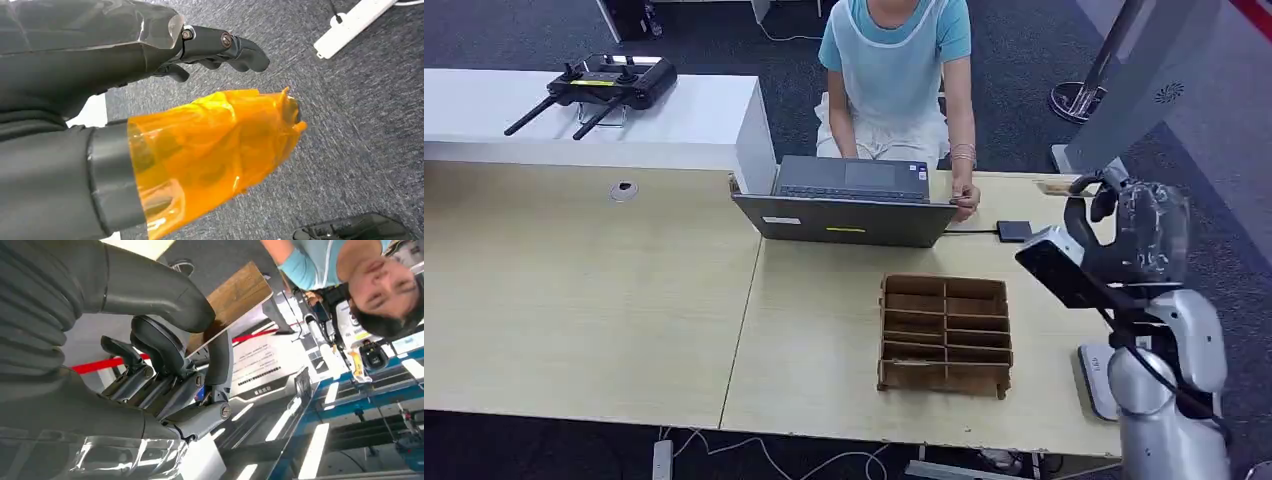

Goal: Pass the card to the sensor for recognition and then transmit it.

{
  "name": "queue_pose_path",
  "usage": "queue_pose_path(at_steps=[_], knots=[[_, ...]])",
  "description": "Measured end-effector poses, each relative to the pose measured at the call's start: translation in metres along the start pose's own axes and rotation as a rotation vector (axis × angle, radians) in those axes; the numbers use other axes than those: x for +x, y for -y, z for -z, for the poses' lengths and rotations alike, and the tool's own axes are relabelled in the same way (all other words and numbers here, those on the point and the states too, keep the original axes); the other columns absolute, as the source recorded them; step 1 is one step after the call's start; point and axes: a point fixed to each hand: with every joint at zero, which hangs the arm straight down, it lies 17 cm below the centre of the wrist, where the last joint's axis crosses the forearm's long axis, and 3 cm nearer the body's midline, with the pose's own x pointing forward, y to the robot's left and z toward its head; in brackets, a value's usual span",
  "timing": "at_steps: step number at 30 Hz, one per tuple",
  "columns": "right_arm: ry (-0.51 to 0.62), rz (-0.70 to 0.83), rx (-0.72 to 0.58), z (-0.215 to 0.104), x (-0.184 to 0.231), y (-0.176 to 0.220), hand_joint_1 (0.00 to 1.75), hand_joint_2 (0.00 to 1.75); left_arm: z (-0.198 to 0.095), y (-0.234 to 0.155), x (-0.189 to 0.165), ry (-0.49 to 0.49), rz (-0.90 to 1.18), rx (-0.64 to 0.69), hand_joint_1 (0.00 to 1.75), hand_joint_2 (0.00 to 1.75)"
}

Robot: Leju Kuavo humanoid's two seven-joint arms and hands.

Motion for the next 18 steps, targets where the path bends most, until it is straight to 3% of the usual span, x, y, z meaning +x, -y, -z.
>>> queue_pose_path(at_steps=[8, 18], knots=[[-0.013, -0.019, 0.012, 0.05, -0.014, 0.013, 1.75, 1.75, 0.001, -0.003, 0.002, 0.022, 0.032, 0.003, 0.0, 0.0], [-0.012, 0.012, 0.144, 0.123, -0.005, -0.022, 1.75, 1.75, 0.003, -0.007, 0.01, 0.054, 0.077, -0.001, 0.0, 0.0]])
